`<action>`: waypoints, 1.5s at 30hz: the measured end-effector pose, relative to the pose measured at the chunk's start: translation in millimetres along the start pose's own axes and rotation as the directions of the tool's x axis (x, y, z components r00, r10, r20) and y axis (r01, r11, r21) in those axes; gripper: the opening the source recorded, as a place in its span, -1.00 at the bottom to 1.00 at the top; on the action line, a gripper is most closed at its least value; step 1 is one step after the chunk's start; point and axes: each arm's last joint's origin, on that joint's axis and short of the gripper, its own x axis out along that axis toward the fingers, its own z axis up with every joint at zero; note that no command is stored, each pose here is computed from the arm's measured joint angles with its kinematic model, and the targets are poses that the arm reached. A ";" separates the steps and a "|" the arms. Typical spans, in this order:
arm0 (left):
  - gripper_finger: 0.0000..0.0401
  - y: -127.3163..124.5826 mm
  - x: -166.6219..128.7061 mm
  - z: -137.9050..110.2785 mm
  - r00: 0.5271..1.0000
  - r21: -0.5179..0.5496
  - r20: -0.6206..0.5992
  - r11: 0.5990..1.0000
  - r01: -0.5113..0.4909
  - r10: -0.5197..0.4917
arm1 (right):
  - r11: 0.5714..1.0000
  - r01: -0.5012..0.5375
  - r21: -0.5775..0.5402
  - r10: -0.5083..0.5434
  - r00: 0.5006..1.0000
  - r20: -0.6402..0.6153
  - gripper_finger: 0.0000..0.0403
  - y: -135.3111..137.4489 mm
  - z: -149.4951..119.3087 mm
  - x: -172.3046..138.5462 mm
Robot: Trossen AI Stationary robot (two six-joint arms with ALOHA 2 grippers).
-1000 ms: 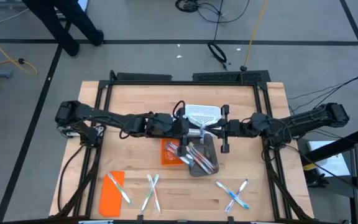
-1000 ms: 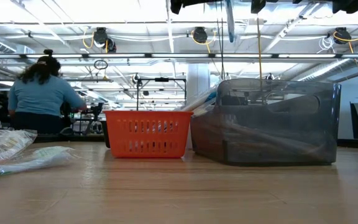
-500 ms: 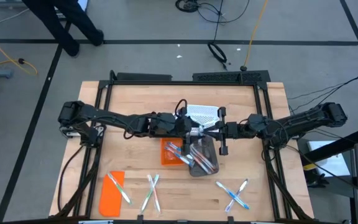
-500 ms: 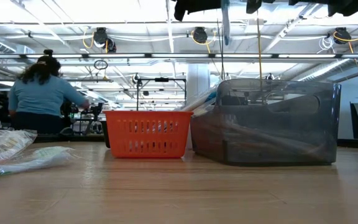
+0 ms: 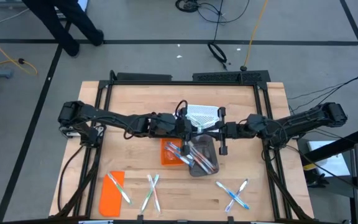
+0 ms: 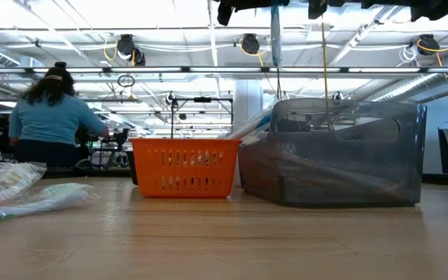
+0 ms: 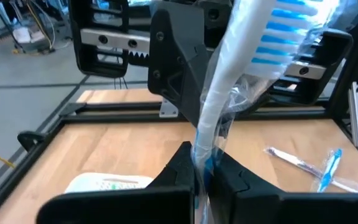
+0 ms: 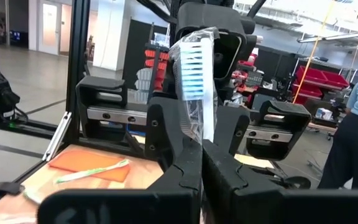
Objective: Pick & Place Toothbrushes
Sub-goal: Put the blue toothbrush into the orange bin
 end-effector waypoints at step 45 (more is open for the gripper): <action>-0.93 -37.1 -31.8 -97.8 0.864 0.368 -0.503 0.907 0.204 0.010 | 0.999 -0.015 0.034 0.021 0.980 -0.199 -0.60 -6.4 1.2 -29.5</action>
